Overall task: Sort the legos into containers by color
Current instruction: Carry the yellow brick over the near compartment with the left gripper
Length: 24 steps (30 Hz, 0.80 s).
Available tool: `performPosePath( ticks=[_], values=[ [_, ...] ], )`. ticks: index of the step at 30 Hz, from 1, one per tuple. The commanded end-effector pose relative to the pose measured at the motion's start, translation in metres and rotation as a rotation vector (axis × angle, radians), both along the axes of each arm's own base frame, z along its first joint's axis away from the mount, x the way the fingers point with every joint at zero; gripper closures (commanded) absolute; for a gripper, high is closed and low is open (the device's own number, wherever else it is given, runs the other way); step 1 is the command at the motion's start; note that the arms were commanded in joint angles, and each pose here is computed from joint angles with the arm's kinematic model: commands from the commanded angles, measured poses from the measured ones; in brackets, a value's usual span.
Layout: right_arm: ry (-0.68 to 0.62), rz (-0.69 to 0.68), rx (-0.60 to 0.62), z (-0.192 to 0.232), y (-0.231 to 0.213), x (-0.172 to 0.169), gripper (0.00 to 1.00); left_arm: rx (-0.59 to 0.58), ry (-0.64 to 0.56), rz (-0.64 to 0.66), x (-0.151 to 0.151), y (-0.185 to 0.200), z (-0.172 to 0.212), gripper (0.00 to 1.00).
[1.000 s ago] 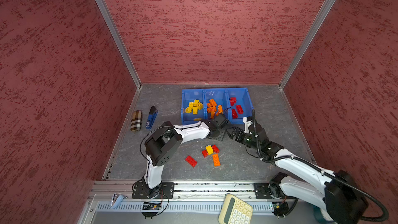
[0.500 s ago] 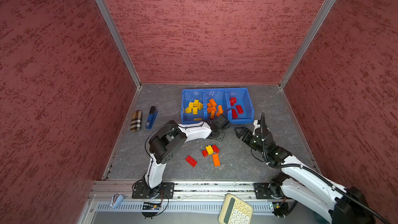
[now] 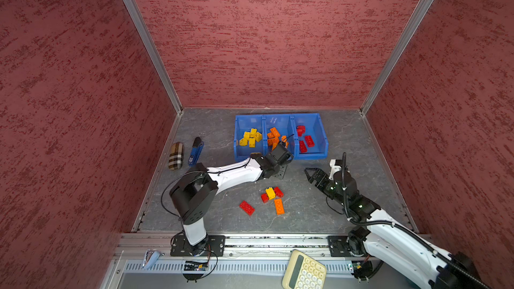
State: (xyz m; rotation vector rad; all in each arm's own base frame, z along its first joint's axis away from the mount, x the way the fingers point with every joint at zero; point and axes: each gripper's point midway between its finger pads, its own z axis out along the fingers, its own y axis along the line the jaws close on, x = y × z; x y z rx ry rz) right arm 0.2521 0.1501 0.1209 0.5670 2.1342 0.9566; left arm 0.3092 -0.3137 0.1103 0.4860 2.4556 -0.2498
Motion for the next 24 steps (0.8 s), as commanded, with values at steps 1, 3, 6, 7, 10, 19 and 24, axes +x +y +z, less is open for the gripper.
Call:
performPosePath(
  ticks=[1,3,6,7,10,19,24],
  values=[
    [-0.031,0.008,0.047,0.009,0.005,0.004,0.01,-0.022,-0.123,0.086,0.021,0.02,0.037,0.68],
    [-0.03,0.02,0.048,0.009,0.008,0.006,0.01,-0.032,-0.163,0.143,0.031,0.037,0.052,0.68],
    [-0.048,0.077,0.053,0.015,0.02,0.009,0.01,-0.062,-0.182,0.242,0.051,0.064,0.062,0.68],
    [-0.042,0.089,0.045,0.014,0.023,0.011,0.01,-0.074,-0.169,0.282,0.058,0.075,0.061,0.68],
    [-0.019,0.113,0.036,0.01,0.029,0.014,0.01,-0.108,-0.111,0.373,0.077,0.096,0.052,0.68],
    [-0.122,0.179,-0.181,0.026,0.031,0.037,0.01,-0.052,0.002,0.464,0.122,0.117,0.013,0.68],
    [-0.129,0.236,-0.299,0.02,0.03,0.037,0.01,-0.06,0.042,0.444,0.13,0.108,0.002,0.58]
  ],
)
